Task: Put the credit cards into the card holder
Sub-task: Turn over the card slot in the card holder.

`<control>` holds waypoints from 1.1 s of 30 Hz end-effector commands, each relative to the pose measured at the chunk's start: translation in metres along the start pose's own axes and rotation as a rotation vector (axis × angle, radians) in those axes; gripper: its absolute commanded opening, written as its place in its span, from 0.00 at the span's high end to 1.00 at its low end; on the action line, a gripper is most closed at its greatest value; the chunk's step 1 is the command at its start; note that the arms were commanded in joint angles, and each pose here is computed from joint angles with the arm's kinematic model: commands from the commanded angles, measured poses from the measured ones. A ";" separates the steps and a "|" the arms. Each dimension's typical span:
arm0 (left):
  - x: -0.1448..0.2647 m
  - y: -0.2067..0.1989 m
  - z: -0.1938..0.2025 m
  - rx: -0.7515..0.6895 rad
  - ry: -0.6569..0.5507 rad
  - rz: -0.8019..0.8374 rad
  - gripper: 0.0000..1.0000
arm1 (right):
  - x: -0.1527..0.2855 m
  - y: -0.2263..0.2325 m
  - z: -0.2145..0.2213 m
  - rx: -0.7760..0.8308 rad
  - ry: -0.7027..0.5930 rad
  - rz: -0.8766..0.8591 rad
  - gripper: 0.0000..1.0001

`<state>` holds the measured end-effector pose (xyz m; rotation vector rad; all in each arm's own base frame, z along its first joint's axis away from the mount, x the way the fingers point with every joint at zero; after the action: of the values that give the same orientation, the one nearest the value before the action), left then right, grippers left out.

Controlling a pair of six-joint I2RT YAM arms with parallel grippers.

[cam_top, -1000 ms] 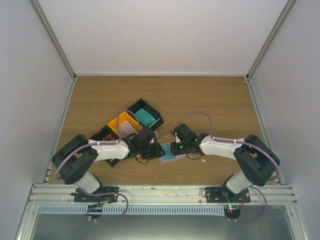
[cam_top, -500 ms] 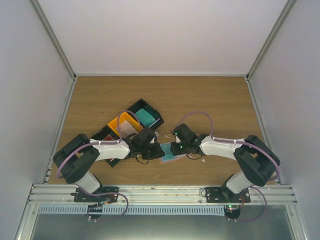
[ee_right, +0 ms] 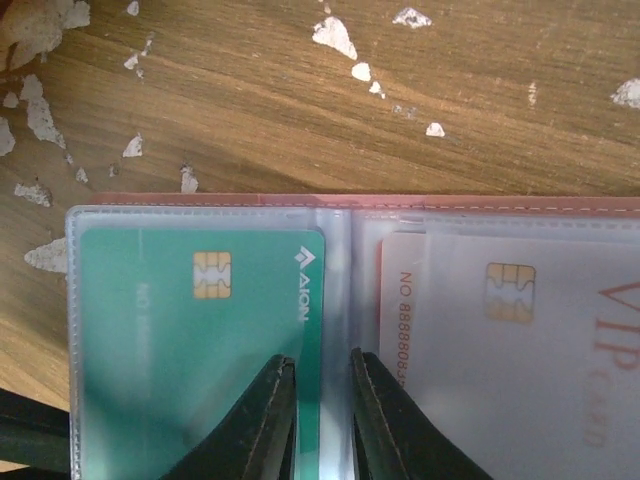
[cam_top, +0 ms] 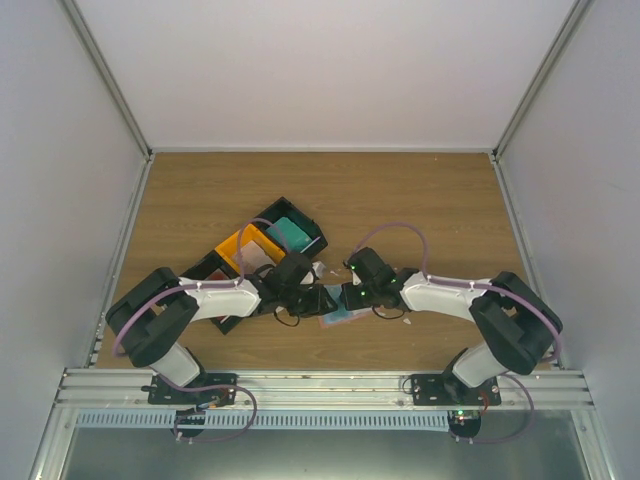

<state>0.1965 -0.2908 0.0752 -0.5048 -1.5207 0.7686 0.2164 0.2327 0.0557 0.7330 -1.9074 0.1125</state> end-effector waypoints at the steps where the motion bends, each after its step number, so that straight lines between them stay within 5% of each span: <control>1: 0.002 -0.027 -0.005 -0.079 0.001 0.105 0.73 | 0.004 -0.005 0.002 -0.016 -0.004 0.048 0.80; 25: -0.008 -0.050 -0.008 -0.168 0.070 0.144 0.73 | 0.061 -0.036 -0.006 -0.177 -0.212 0.212 0.63; 33: -0.021 -0.051 -0.012 -0.181 0.085 0.123 0.74 | 0.069 -0.018 -0.010 -0.058 -0.252 0.050 0.64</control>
<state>0.2132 -0.3293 0.0956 -0.7097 -1.4865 0.7169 0.2198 0.1812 0.1093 0.5260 -2.1671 -0.0200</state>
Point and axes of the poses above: each gripper's point midway between its finger pads, its own x axis back along the fingers, its own y axis along the line the jaws close on, z = x × y, the point moved 4 cm from there along x, back along the fingers, and after that the axes turned 15 degrees about x, right-handed, at the moved point
